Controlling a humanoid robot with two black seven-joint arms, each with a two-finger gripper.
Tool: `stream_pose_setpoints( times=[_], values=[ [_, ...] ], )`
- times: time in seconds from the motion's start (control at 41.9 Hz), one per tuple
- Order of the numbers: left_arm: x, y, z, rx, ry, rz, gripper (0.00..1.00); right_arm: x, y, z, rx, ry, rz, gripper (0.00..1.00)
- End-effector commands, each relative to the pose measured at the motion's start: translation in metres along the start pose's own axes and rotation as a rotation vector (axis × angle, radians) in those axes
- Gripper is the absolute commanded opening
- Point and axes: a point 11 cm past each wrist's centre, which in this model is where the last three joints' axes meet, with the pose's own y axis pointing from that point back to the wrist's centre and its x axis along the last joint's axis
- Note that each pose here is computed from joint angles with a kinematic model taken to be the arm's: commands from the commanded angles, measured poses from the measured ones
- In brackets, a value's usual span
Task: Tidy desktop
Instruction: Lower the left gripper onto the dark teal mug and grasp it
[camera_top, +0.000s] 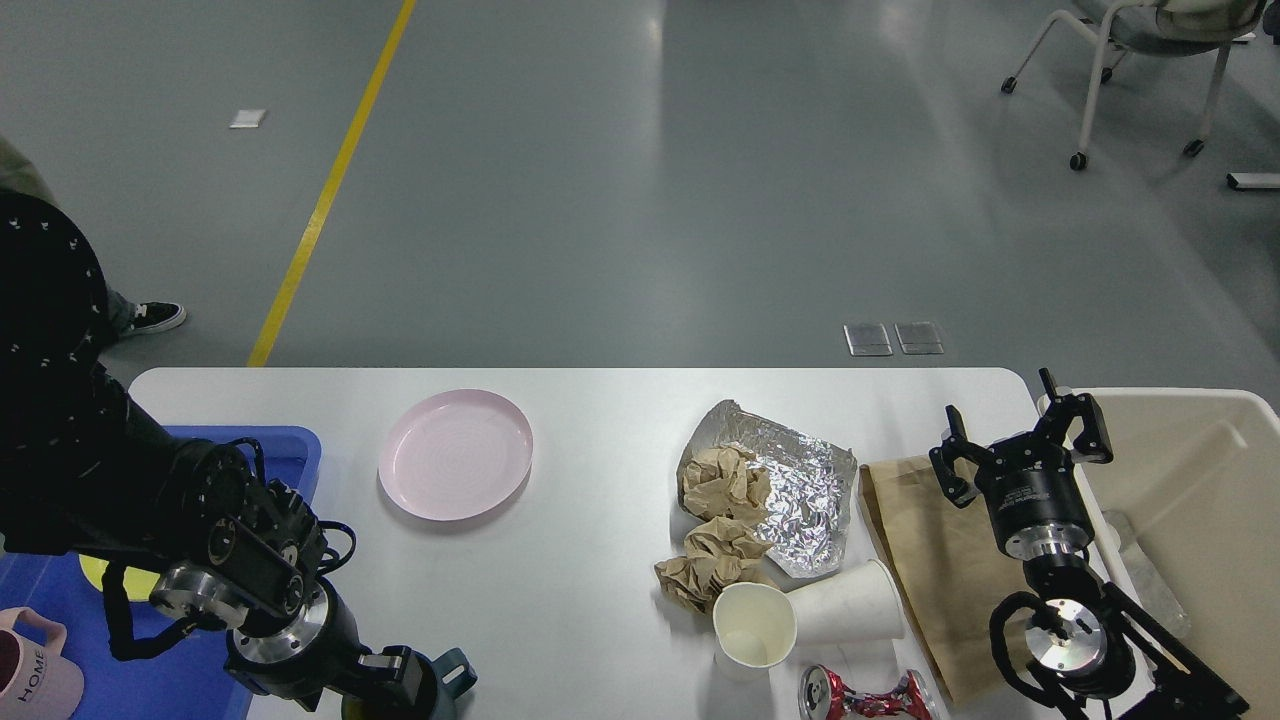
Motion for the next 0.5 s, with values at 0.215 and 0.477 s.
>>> stream_pose_setpoints(
  times=[0.215,0.477],
  values=[
    [-0.0012,-0.0113,-0.0040,0.006,0.012,0.007,0.77,0.0005,0.0001,0.0001,0.000,0.001,0.001,1.00],
    [-0.0020,-0.0135,-0.0072,0.009,0.037,0.001,0.19,0.0005,0.0001,0.0001,0.000,0.001,0.001,1.00]
  ],
)
